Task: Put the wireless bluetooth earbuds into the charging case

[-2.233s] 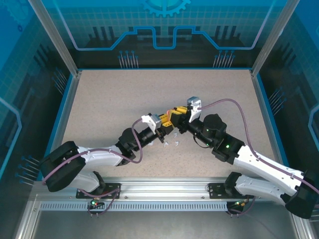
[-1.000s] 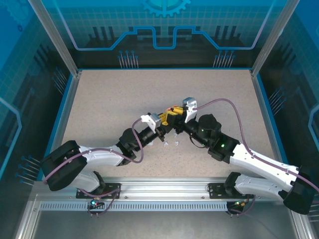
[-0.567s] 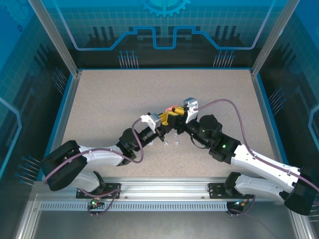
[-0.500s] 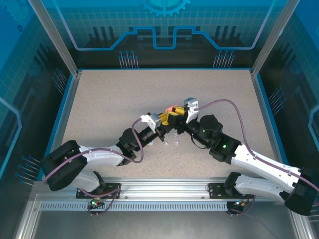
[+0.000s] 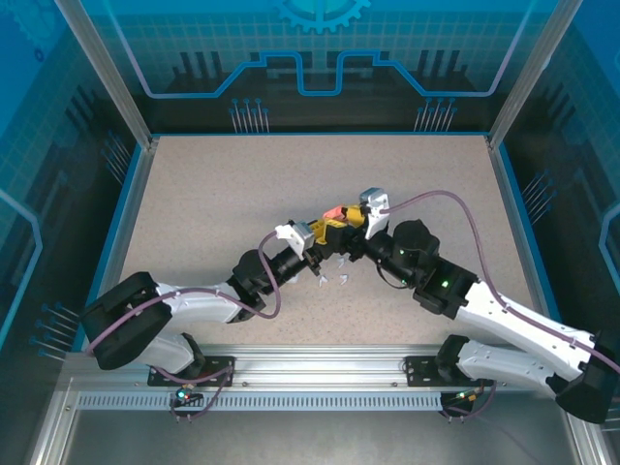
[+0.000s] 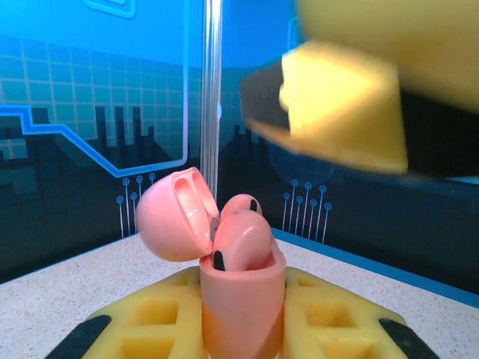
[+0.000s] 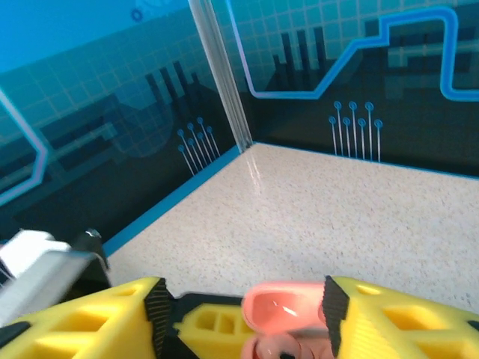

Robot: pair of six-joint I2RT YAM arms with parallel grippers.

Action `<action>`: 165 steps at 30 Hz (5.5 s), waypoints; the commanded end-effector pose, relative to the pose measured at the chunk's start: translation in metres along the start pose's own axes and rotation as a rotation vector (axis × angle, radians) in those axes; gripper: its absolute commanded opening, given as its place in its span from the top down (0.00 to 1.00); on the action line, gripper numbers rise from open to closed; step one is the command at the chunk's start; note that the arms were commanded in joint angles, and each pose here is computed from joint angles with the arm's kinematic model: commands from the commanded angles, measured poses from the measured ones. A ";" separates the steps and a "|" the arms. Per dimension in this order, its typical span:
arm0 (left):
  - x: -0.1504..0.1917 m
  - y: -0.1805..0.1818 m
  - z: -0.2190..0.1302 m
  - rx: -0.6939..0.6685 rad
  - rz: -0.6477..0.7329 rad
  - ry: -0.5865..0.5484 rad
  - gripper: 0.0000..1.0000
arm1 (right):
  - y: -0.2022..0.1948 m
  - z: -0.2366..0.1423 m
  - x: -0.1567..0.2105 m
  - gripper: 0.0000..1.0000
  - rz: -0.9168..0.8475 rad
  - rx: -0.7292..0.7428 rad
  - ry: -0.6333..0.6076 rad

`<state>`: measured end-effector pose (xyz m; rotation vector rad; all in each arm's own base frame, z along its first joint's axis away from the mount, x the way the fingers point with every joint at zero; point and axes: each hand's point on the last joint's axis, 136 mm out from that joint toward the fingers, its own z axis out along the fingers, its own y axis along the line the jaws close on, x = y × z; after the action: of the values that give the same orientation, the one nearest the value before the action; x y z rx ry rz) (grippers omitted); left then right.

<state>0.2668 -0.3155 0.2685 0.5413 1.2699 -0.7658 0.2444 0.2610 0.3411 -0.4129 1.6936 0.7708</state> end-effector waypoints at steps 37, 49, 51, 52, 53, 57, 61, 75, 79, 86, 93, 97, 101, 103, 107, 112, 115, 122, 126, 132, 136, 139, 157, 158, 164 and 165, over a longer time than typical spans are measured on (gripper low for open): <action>-0.008 -0.007 -0.011 0.061 -0.056 0.014 1.00 | 0.014 0.004 0.008 0.18 0.209 -0.452 0.362; -0.007 -0.007 -0.012 0.055 -0.061 0.032 1.00 | -0.010 -0.014 0.009 0.19 0.147 -0.281 0.355; -0.005 -0.006 -0.011 0.052 -0.066 0.042 1.00 | -0.028 -0.017 0.010 0.16 0.129 -0.161 0.352; -0.004 -0.005 -0.011 0.049 -0.071 0.049 1.00 | -0.042 -0.020 0.012 0.15 0.120 -0.074 0.352; -0.003 -0.005 -0.011 0.046 -0.078 0.058 1.00 | -0.055 -0.024 0.015 0.12 0.112 0.008 0.353; 0.006 0.000 -0.007 0.030 -0.129 0.115 1.00 | -0.099 -0.044 0.031 0.01 0.104 0.261 0.362; 0.028 0.018 0.003 -0.033 -0.241 0.262 1.00 | -0.123 -0.058 0.052 0.00 0.163 0.350 0.387; 0.125 0.067 0.035 -0.227 -0.560 0.733 0.97 | -0.155 -0.079 0.093 0.00 0.217 0.462 0.429; 0.147 0.068 0.047 -0.236 -0.597 0.797 0.95 | -0.158 -0.081 0.100 0.00 0.223 0.468 0.446; 0.187 0.072 0.058 -0.264 -0.681 0.886 0.92 | -0.161 -0.084 0.103 0.00 0.222 0.469 0.446; 0.216 0.071 0.062 -0.277 -0.738 0.939 0.91 | -0.166 -0.085 0.106 0.00 0.232 0.473 0.448; 0.227 0.074 0.061 -0.293 -0.753 0.952 0.88 | -0.168 -0.084 0.107 0.00 0.239 0.473 0.449; 0.235 0.078 0.057 -0.316 -0.768 0.956 0.82 | -0.169 -0.083 0.106 0.00 0.245 0.466 0.448; 0.238 0.082 0.055 -0.327 -0.769 0.959 0.77 | -0.169 -0.082 0.106 0.00 0.249 0.464 0.446; 0.241 0.088 0.051 -0.341 -0.777 0.962 0.69 | -0.169 -0.080 0.104 0.00 0.255 0.457 0.443; 0.241 0.090 0.047 -0.350 -0.759 0.967 0.53 | -0.168 -0.079 0.101 0.00 0.261 0.451 0.437; 0.238 0.093 0.045 -0.362 -0.742 0.961 0.50 | -0.166 -0.078 0.100 0.00 0.270 0.445 0.433; 0.214 0.102 0.038 -0.384 -0.681 0.933 0.45 | -0.164 -0.079 0.097 0.00 0.278 0.441 0.443; 0.182 0.104 0.035 -0.365 -0.653 0.855 0.44 | -0.156 -0.077 0.099 0.00 0.261 0.390 0.491; 0.115 0.108 0.017 -0.333 -0.598 0.711 0.39 | -0.139 -0.070 0.098 0.00 0.250 0.278 0.532; 0.085 0.119 -0.014 -0.384 -0.561 0.652 0.35 | -0.134 -0.065 0.099 0.00 0.250 0.255 0.544; 0.066 0.130 -0.041 -0.446 -0.527 0.604 0.31 | -0.128 -0.054 0.105 0.00 0.202 0.240 0.592; -0.021 0.158 -0.160 -0.696 -0.349 0.385 0.01 | -0.123 0.065 0.147 0.00 -0.406 0.145 1.093; -0.024 0.157 -0.162 -0.702 -0.340 0.381 0.01 | -0.122 0.073 0.150 0.01 -0.427 0.135 1.105; -0.044 0.152 -0.170 -0.698 -0.316 0.343 0.01 | -0.118 0.114 0.174 0.03 -0.524 0.063 1.174; -0.047 0.151 -0.170 -0.695 -0.314 0.337 0.01 | -0.118 0.119 0.177 0.03 -0.538 0.056 1.180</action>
<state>0.2729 -0.0915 0.2591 -0.1103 1.8591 -0.4871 0.3624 0.2728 0.1339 -1.2552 2.4929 0.0570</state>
